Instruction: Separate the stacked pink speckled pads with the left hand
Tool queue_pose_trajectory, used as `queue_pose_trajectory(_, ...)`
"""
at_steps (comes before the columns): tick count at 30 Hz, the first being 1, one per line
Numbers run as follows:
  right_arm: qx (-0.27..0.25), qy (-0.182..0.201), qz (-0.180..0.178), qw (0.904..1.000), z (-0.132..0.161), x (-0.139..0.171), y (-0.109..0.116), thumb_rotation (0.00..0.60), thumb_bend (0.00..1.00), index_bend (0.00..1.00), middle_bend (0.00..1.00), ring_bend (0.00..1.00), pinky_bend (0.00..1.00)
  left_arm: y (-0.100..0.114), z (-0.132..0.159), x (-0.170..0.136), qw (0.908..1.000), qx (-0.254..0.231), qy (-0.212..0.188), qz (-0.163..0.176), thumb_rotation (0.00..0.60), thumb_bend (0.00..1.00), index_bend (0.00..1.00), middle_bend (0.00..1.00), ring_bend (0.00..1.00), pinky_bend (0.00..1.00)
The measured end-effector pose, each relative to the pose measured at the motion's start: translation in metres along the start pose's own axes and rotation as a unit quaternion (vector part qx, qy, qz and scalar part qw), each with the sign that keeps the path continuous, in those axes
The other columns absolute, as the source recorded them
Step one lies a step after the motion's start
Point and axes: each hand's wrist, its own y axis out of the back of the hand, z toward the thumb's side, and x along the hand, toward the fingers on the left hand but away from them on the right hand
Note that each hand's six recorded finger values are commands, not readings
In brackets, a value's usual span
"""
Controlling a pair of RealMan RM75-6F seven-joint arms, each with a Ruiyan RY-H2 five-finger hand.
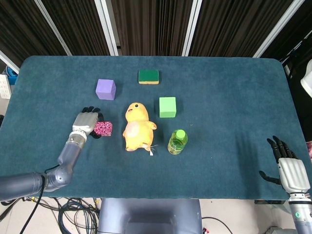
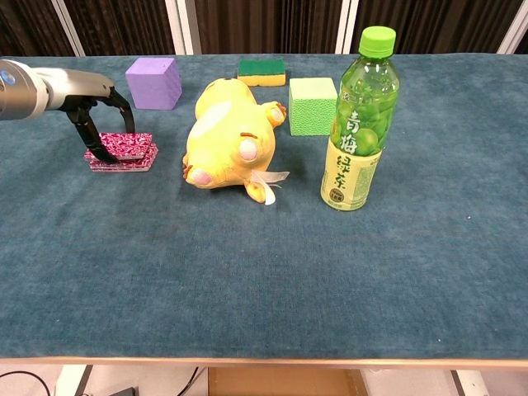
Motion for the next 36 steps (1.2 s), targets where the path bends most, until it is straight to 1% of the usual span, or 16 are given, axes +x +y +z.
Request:
queue_pose_trajectory(5,0.0,-0.001,0.0,1.0,-0.001,0.0,0.0,0.6,0.18,0.0,0.0,0.05,0.21,0.0,-0.003,-0.003,1.0,-0.003,0.002,-0.003,0.6,0.26,0.51,0.18,0.05,0.04)
queue_pose_trajectory(11,-0.001,-0.002,0.0,1.0,-0.001,0.0,0.001,0.6,0.18,0.0,0.0,0.05,0.21,0.004,-0.005,-0.015,1.0,-0.008,-0.002,-0.004,0.6,0.26,0.51,0.18,0.05,0.04)
queue_pose_trajectory(19,-0.003,-0.001,-0.002,1.0,-0.001,0.002,0.002,0.6,0.18,0.0,0.0,0.05,0.22,-0.003,-0.001,-0.05,0.9995,-0.014,-0.019,-0.019,0.6,0.26,0.51,0.18,0.05,0.03)
queue_pose_trajectory(23,-0.005,0.001,-0.005,1.0,0.0,0.003,0.004,0.6,0.18,0.0,0.0,0.05,0.22,-0.005,-0.005,-0.068,0.9998,-0.011,-0.012,-0.012,0.6,0.26,0.51,0.18,0.05,0.03)
queue_pose_trajectory(27,-0.007,0.001,-0.005,1.0,-0.001,0.004,0.005,0.6,0.18,0.0,0.0,0.05,0.22,-0.014,-0.011,-0.084,0.9999,-0.009,-0.003,-0.006,0.6,0.26,0.51,0.18,0.05,0.02)
queue_pose_trajectory(30,-0.01,0.0,-0.008,0.9999,-0.003,0.004,0.006,0.6,0.18,0.0,0.0,0.05,0.22,-0.025,-0.012,-0.091,0.9999,-0.007,-0.003,-0.013,0.6,0.26,0.51,0.18,0.05,0.02)
queue_pose_trajectory(36,-0.012,-0.005,-0.011,0.9999,-0.006,0.005,0.008,0.6,0.18,0.0,0.0,0.05,0.22,-0.04,-0.007,-0.092,0.9998,-0.002,-0.009,-0.018,0.6,0.26,0.51,0.18,0.05,0.01)
